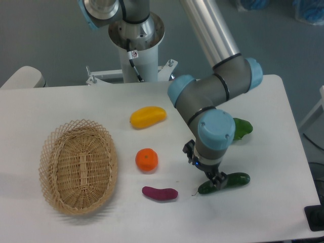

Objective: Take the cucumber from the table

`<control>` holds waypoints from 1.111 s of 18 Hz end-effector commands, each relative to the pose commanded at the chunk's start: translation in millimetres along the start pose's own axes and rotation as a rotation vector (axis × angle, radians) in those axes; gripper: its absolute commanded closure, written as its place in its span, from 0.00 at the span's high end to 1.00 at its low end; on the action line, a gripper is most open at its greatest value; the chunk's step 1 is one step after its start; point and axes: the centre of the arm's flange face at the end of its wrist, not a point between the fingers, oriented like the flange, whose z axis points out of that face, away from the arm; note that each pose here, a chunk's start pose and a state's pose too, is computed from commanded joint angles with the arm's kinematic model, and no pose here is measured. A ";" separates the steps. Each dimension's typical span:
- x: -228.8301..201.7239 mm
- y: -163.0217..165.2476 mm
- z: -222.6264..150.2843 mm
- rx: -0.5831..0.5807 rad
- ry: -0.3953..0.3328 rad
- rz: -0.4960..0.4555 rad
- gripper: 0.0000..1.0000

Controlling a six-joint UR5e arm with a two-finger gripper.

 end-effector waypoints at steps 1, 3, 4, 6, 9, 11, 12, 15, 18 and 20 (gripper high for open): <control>6.8 0.9 2.8 -0.002 0.011 0.016 1.00; 13.5 0.7 6.3 0.001 0.006 0.031 1.00; 9.1 0.0 8.4 0.004 -0.016 0.032 1.00; -4.1 -2.5 11.2 0.018 -0.092 0.037 1.00; -17.5 -11.3 22.1 0.034 -0.112 0.040 1.00; -20.8 -9.0 27.5 0.034 -0.108 0.045 1.00; -25.7 -8.7 31.2 0.033 -0.109 0.057 1.00; -38.5 -8.5 43.9 0.028 -0.104 0.089 1.00; -43.7 -4.9 50.4 0.025 -0.099 0.098 1.00; -45.4 -4.1 58.3 0.022 -0.093 0.112 1.00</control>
